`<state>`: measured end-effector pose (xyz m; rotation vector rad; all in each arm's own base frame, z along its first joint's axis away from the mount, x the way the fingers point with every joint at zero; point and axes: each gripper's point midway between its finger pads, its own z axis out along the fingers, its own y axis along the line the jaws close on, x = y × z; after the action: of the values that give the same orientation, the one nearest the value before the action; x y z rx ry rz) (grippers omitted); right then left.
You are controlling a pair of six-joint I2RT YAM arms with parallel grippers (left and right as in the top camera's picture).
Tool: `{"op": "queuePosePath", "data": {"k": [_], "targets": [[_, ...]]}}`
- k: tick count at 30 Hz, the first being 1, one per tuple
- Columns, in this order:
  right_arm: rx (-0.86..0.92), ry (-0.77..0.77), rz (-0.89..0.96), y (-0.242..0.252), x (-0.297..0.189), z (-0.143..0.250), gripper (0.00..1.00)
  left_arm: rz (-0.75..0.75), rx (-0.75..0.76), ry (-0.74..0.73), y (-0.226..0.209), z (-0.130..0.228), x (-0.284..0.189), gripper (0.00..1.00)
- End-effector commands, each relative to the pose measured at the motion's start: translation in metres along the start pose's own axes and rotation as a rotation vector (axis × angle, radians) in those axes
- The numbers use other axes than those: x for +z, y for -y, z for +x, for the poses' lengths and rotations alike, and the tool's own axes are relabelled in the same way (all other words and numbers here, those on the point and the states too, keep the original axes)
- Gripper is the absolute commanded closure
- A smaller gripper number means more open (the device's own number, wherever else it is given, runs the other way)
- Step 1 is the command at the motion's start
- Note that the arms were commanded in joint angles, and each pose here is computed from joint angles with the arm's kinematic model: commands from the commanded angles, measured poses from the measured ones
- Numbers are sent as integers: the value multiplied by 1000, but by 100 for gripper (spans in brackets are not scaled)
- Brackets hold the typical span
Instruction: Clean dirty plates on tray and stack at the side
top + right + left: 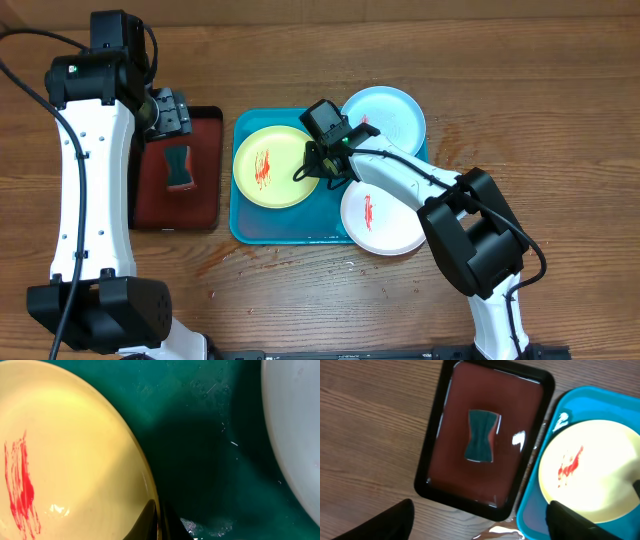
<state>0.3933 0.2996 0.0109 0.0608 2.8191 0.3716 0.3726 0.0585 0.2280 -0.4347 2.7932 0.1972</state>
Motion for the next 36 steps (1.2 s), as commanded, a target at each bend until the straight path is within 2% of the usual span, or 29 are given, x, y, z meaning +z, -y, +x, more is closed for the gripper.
{"op": "queuePosePath", "data": {"k": [1, 10, 15, 19, 22, 26, 30, 36], "targets": [[-6, -8, 26, 2, 10, 3, 96, -49, -15, -18, -5, 1, 10, 21], [-7, -18, 40, 6, 10, 6, 96, -62, 81, -178, -4, 10, 64, 38], [-7, -21, 47, 7, 10, 7, 96, 1, 84, -290, -8, 20, 97, 43], [-7, -21, 47, 7, 10, 7, 96, -5, 83, -345, -23, 24, 116, 49], [-7, -21, 47, 7, 10, 7, 96, 32, 102, -350, -31, 22, 126, 50], [-6, -20, 46, 7, 10, 7, 96, 171, 153, -365, -17, 24, 137, 48], [-6, -17, 44, 6, 10, 6, 96, 181, 176, -384, -9, 26, 150, 49], [-7, -18, 45, 7, 10, 7, 96, 143, 167, -382, -3, 22, 174, 56]]}}
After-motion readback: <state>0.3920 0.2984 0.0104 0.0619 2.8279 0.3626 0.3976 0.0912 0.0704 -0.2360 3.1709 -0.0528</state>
